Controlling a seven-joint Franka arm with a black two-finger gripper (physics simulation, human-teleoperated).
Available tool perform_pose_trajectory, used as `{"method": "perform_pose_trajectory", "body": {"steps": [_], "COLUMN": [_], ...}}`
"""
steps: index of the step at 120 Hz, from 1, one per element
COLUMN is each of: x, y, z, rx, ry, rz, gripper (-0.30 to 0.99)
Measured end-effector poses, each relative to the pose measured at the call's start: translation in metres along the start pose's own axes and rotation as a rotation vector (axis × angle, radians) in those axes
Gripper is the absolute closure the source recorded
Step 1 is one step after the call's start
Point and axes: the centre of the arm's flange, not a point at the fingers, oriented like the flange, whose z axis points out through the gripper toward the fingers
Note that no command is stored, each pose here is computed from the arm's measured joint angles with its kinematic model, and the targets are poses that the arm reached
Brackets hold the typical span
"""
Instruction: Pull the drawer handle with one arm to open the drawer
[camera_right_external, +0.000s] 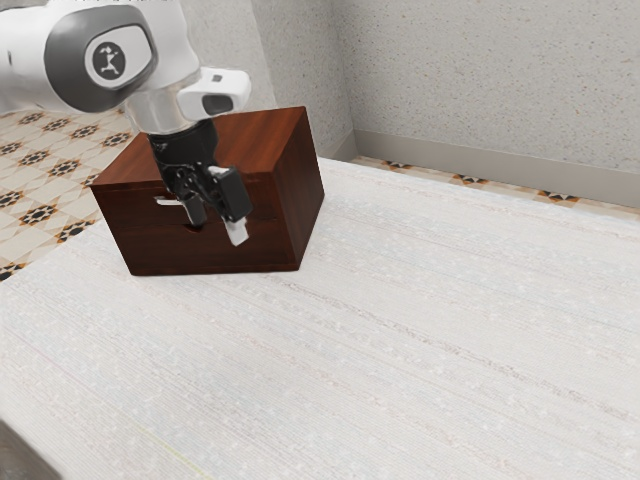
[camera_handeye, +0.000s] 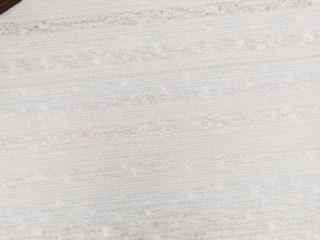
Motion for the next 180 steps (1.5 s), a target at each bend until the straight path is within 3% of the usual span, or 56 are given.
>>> {"method": "perform_pose_trajectory", "body": {"steps": [14, 32, 60, 76, 100, 116, 128, 138, 164, 180], "x": [-0.013, -0.009, -0.008, 0.002, 0.002, -0.011, -0.052, -0.064, -0.048, -0.042], "y": [0.016, 0.023, 0.034, 0.042, 0.031, -0.015, -0.069, -0.088, -0.104, -0.126], "z": [-0.002, 0.0, -0.001, 0.019, 0.016, 0.003, 0.009, 0.015, 0.032, 0.042], "rx": [-0.004, -0.06, -0.103, -0.064, -0.036, -0.019, 0.0, -0.013, -0.093, -0.081], "ry": [0.018, 0.036, 0.015, -0.036, -0.014, 0.056, 0.127, 0.187, 0.302, 0.358], "rz": [0.013, -0.057, -0.522, -0.772, -1.112, -1.364, -1.601, -1.725, -1.924, -2.027], "gripper": [0.02, 0.02, 0.02, 0.04, 0.05, 0.05, 0.06, 0.06, 0.07, 0.07]}}
